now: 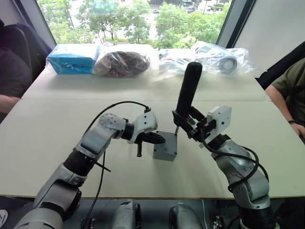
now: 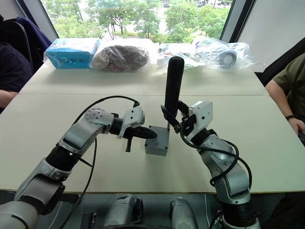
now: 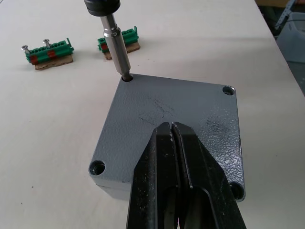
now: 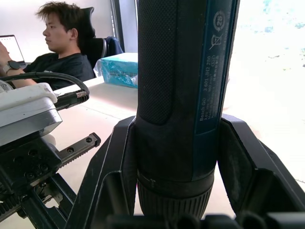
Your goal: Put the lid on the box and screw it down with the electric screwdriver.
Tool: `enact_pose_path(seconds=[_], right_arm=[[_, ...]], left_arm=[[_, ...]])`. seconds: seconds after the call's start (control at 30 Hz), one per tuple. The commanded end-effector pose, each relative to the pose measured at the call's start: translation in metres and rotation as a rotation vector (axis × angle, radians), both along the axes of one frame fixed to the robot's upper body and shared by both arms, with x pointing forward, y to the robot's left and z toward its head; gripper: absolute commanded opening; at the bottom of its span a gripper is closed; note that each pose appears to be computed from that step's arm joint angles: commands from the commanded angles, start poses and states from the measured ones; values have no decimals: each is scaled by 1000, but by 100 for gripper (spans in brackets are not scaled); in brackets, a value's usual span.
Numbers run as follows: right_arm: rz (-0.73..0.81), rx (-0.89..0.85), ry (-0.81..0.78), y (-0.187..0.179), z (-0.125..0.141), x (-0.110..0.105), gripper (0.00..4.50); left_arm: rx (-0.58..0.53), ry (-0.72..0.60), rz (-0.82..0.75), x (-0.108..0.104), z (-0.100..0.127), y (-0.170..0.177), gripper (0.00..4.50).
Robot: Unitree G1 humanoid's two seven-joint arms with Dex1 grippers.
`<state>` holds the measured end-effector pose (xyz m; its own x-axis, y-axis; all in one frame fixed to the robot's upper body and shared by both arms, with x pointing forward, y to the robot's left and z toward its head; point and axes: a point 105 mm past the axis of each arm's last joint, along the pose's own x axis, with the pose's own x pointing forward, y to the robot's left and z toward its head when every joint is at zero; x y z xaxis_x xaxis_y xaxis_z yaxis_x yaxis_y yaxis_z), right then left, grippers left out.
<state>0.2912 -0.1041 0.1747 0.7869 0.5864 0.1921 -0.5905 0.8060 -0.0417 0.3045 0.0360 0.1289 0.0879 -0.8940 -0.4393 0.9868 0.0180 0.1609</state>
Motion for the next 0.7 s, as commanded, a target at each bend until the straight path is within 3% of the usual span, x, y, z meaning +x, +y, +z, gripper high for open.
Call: enact_pose_path(seconds=[0.03,0.4,0.6,0.7], right_arm=[[-10,-25,164,-3,-40,2,179],[-13,-4,108,-6,-20,5,179],[-17,188,-44,-26,54,10,179],[-77,222,-90,-59,105,19,179]], left_arm=[[16,1,-6,-2,-4,-2,0],[5,3,2,-1,-6,-5,0],[-16,15,39,3,-5,-2,0],[-101,51,83,9,9,3,0]])
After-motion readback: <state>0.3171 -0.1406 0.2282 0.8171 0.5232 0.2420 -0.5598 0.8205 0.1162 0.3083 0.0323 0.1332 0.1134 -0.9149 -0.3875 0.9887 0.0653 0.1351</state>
